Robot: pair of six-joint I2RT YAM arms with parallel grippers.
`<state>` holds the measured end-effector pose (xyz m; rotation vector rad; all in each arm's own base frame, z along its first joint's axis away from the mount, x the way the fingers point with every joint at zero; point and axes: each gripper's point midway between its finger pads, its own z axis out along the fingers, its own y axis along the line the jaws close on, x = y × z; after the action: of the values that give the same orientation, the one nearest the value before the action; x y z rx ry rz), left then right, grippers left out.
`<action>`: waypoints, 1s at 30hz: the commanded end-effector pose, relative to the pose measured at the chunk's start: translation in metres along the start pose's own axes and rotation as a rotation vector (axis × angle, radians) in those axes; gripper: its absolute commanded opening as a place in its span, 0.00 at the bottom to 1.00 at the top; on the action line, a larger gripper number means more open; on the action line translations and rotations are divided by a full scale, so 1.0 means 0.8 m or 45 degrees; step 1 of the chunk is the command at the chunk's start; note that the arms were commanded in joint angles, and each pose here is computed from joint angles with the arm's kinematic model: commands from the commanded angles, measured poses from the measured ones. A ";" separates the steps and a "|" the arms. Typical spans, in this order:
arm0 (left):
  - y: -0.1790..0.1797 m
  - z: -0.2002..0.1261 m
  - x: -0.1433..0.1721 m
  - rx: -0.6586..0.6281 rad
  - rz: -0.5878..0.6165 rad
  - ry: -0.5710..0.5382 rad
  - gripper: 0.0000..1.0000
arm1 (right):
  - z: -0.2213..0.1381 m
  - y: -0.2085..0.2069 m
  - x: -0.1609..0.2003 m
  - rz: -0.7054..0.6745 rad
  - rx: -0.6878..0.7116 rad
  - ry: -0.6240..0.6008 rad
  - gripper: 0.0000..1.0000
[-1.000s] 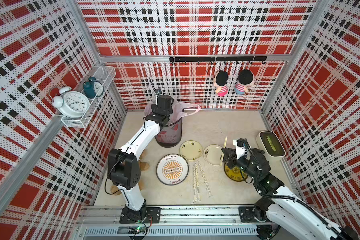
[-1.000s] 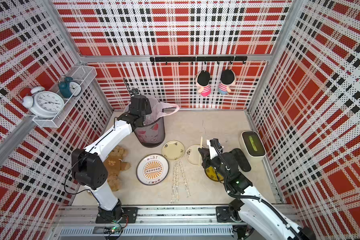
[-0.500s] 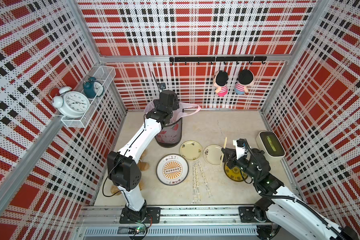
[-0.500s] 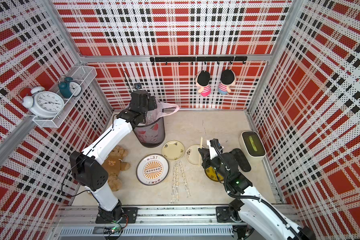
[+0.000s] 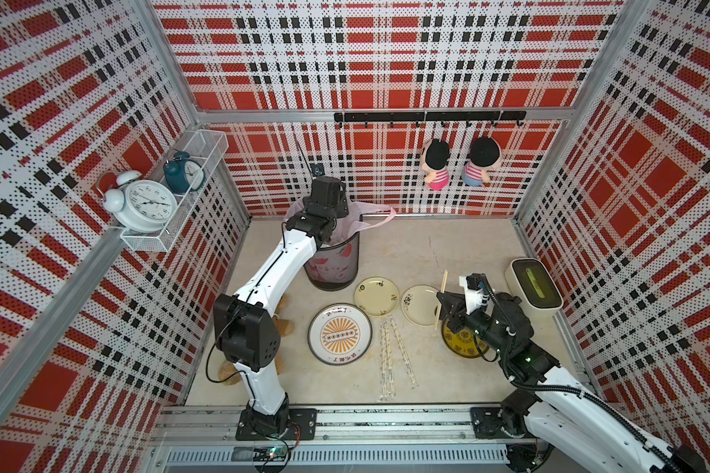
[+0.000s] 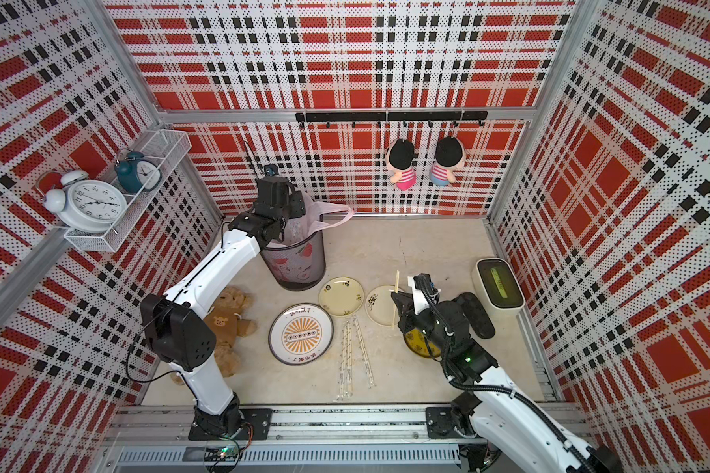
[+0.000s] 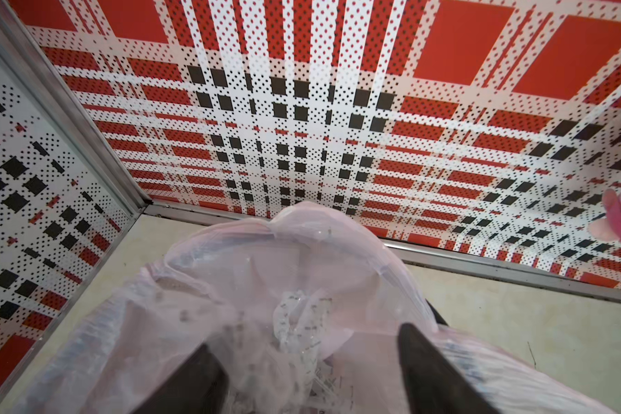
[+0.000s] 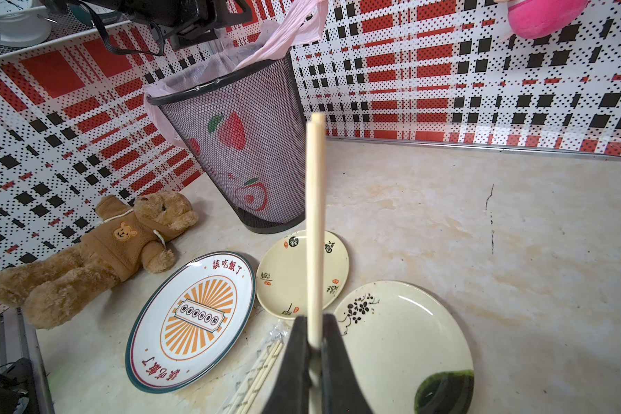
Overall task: Remove the packaging of disposable chopsticks
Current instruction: Place the packet bag in the trash bin.
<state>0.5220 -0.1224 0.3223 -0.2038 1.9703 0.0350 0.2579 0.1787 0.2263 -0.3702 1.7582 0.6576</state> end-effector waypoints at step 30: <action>0.019 -0.004 0.029 -0.324 0.211 0.183 0.98 | 0.001 -0.002 0.000 -0.003 0.000 -0.022 0.00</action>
<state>0.5043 -0.1269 0.2953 -0.1763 2.1247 0.3758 0.2584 0.1794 0.2203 -0.3731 1.7701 0.6570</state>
